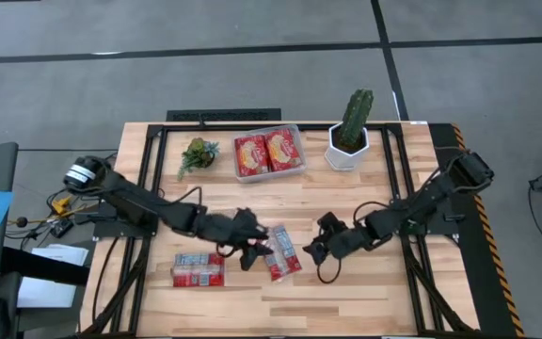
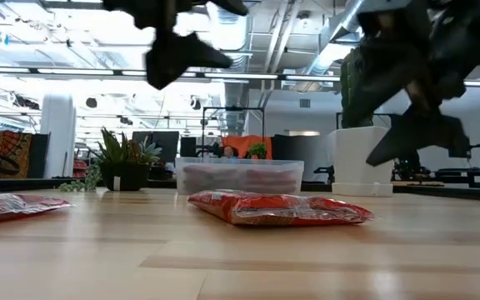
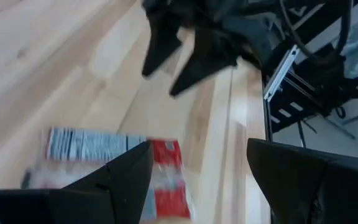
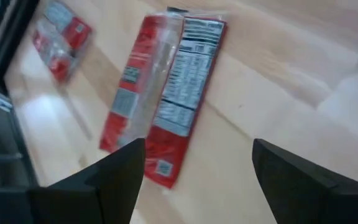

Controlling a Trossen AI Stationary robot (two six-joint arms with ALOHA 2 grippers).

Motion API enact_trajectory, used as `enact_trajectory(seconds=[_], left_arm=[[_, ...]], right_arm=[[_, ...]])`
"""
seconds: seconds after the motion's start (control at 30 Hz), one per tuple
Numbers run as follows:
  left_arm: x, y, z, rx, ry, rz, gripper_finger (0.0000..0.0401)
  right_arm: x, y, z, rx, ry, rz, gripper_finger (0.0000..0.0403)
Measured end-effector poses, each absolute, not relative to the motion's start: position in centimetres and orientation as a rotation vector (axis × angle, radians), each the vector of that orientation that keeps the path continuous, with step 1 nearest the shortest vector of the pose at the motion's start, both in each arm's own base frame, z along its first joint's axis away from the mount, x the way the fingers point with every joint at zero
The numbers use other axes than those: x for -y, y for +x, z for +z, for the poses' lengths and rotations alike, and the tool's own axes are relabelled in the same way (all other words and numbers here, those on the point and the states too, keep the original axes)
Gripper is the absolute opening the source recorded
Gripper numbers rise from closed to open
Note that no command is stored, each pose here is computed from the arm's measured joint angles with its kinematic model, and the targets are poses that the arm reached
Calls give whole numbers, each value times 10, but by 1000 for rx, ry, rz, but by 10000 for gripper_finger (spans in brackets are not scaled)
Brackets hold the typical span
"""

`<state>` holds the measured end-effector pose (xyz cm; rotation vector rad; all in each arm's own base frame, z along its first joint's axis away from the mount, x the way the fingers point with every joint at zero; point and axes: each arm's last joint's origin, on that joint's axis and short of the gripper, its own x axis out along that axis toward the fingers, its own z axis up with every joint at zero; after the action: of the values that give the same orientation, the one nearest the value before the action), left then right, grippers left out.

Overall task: Sort popcorn bags into baskets
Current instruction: Put the red popcorn bag into the transparent bin

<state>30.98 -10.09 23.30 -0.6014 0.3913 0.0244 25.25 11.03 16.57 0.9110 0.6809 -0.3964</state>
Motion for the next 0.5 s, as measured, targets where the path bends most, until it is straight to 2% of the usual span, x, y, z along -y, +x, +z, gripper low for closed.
enact_trajectory(seconds=[0.13, 0.3, 0.5], left_arm=[[120, 291, 213, -376, -711, 40, 249], [128, 259, 179, -266, -865, 159, 249], [128, 242, 164, -208, -951, 205, 249]], right_arm=[[-101, 256, 164, -686, 865, -401, 317], [-97, 259, 164, -688, 879, -393, 317], [-96, 280, 160, -643, 932, -224, 317]])
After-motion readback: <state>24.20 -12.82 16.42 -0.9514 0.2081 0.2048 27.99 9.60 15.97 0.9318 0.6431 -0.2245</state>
